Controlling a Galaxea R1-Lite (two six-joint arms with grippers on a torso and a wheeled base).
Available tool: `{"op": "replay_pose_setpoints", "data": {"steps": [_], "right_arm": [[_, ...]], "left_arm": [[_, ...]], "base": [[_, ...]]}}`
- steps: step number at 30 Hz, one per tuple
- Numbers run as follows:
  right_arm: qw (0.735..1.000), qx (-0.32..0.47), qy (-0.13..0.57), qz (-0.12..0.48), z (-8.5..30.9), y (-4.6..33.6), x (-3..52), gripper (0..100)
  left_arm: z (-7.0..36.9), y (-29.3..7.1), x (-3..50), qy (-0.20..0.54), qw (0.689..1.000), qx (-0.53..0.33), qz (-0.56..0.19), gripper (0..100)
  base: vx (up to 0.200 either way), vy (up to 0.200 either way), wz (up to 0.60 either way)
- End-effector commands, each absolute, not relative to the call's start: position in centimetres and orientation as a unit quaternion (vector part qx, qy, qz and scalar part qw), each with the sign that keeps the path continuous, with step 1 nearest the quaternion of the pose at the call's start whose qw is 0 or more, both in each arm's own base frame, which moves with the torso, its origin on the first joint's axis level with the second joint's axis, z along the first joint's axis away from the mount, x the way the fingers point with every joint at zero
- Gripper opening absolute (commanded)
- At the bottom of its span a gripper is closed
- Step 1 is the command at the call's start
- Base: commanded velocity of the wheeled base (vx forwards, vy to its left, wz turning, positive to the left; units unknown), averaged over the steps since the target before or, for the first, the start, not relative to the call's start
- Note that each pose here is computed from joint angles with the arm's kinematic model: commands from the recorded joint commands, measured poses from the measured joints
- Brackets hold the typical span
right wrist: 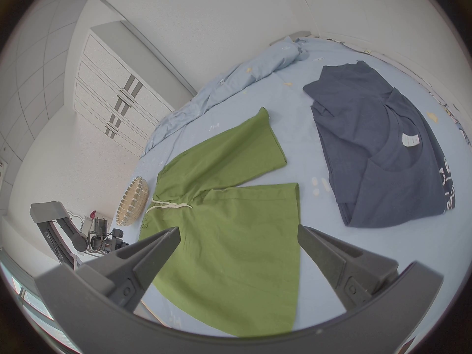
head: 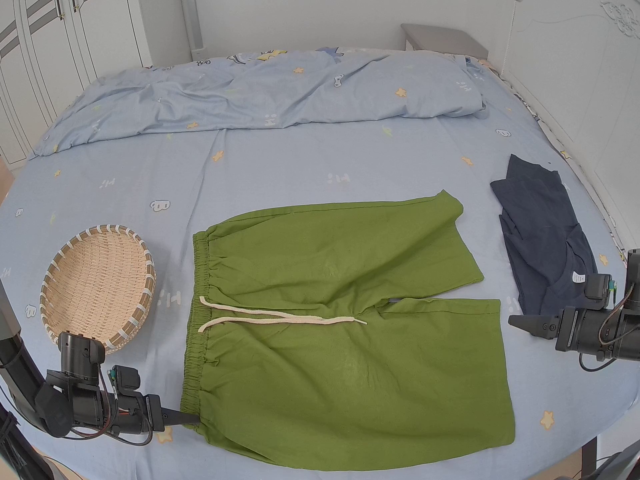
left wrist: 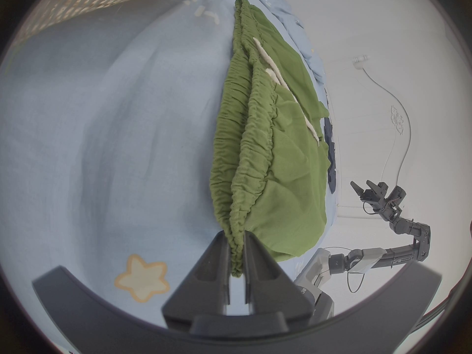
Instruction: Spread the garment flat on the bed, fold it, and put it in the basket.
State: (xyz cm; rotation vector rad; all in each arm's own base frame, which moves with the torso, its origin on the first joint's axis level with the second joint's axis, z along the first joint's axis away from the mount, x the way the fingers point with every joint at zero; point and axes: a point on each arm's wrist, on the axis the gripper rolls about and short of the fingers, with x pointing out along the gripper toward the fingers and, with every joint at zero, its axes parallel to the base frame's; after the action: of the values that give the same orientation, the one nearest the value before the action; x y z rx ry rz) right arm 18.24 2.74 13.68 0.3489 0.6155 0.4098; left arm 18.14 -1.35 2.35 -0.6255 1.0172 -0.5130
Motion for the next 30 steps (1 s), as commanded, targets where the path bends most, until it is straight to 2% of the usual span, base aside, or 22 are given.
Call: {"op": "replay_pose_setpoints", "data": {"steps": [1, 7, 8, 13, 18, 21, 30], "right_arm": [[0.909, 0.173, 0.328, 0.192, 12.2, 2.6, 17.3, 100], [0.884, 0.174, 0.393, 0.182, 9.2, 2.4, 14.4, 100], [0.87, 0.173, 0.426, 0.178, 7.7, 2.3, 13.0, 100], [0.841, 0.175, 0.472, 0.197, 5.8, 2.2, 10.7, 100], [0.819, 0.192, 0.495, 0.217, 5.4, 2.2, 10.2, 100], [0.8, 0.192, 0.527, 0.215, 4.8, 2.3, 10.1, 100], [0.764, 0.172, 0.585, 0.212, 2.6, 2.3, 11.4, 100]], "left_arm": [[2.2, -1.3, 16.5, 0.486, 0.788, -0.294, -0.237, 0], [2.3, -1.1, 15.1, 0.493, 0.784, -0.289, -0.241, 0], [2.5, -0.6, 14.6, 0.497, 0.783, -0.295, -0.229, 0], [2.5, -0.4, 14.0, 0.503, 0.782, -0.282, -0.237, 0], [2.3, -0.3, 14.0, 0.503, 0.783, -0.274, -0.24, 0], [2.4, -0.3, 14.0, 0.5, 0.786, -0.274, -0.241, 0], [2.5, -0.3, 14.2, 0.493, 0.791, -0.271, -0.243, 0]], "base": [[0.0, 0.0, 0.0], [0.0, 0.0, 0.0], [0.0, 0.0, 0.0], [0.0, 0.0, 0.0], [0.0, 0.0, 0.0], [0.0, 0.0, 0.0], [0.0, 0.0, 0.0]]}}
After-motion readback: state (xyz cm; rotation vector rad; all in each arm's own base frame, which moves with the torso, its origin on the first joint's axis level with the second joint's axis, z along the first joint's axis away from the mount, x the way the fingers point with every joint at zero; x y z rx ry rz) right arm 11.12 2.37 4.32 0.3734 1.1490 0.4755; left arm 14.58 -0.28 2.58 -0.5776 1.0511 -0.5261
